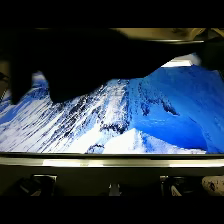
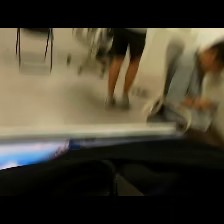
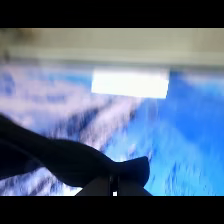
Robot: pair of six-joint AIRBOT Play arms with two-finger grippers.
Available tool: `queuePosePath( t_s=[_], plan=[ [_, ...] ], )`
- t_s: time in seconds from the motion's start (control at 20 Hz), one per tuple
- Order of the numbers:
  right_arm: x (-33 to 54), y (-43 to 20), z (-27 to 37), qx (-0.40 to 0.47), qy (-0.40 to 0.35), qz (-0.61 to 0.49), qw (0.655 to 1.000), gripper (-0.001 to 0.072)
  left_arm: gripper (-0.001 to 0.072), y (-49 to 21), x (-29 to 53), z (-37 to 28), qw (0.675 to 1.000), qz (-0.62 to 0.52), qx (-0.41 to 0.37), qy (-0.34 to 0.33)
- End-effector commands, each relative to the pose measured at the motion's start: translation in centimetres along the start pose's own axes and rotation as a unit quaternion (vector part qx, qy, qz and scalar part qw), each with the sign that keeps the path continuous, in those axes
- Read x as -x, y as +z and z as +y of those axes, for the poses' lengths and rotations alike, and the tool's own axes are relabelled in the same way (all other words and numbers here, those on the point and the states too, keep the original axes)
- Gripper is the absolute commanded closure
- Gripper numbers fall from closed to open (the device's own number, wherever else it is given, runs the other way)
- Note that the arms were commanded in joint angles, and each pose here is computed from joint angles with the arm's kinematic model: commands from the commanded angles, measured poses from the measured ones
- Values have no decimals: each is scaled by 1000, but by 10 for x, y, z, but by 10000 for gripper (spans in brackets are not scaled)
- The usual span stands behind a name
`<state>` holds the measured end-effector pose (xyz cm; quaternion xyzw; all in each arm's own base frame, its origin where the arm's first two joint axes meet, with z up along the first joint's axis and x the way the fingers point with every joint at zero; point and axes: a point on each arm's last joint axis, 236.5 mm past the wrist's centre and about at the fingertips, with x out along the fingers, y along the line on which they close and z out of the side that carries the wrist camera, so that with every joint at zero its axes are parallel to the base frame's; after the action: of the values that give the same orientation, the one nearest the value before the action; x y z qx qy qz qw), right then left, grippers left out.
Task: Fold the shirts.
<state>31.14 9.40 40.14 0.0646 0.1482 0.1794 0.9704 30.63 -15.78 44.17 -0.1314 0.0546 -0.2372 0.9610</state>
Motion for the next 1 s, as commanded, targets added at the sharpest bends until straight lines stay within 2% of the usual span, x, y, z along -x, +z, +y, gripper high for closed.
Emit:
queuePosePath(
  t_s=[0.0,0.15,0.3,0.5,0.65,0.8,0.85,0.9,0.95],
  plan=[
    [92,44,18,2,-17,-116,993,693,687,61,56,-23,995,-94,1,-31],
    [91,46,9,5,-36,-119,992,692,686,36,36,-17,998,-48,-21,-18],
    [48,19,-27,10,-88,-41,995,691,686,-44,-6,17,993,106,-38,43],
    [-69,-102,-86,-22,-123,210,970,691,684,-227,-65,59,935,343,-30,86],
    [-170,-172,-123,-64,-131,276,950,691,684,-370,-93,78,884,458,21,93],
    [-229,-247,-125,-159,-113,346,918,691,682,-471,-102,74,825,544,115,98],
    [-238,-271,-117,-189,-97,375,902,690,652,-492,-104,68,805,564,155,96],
    [-243,-286,-108,-210,-82,395,891,670,494,-501,-106,63,790,576,189,94],
    [-245,-291,-99,-229,-66,403,884,472,184,-499,-109,61,783,583,202,81]
  ],
)
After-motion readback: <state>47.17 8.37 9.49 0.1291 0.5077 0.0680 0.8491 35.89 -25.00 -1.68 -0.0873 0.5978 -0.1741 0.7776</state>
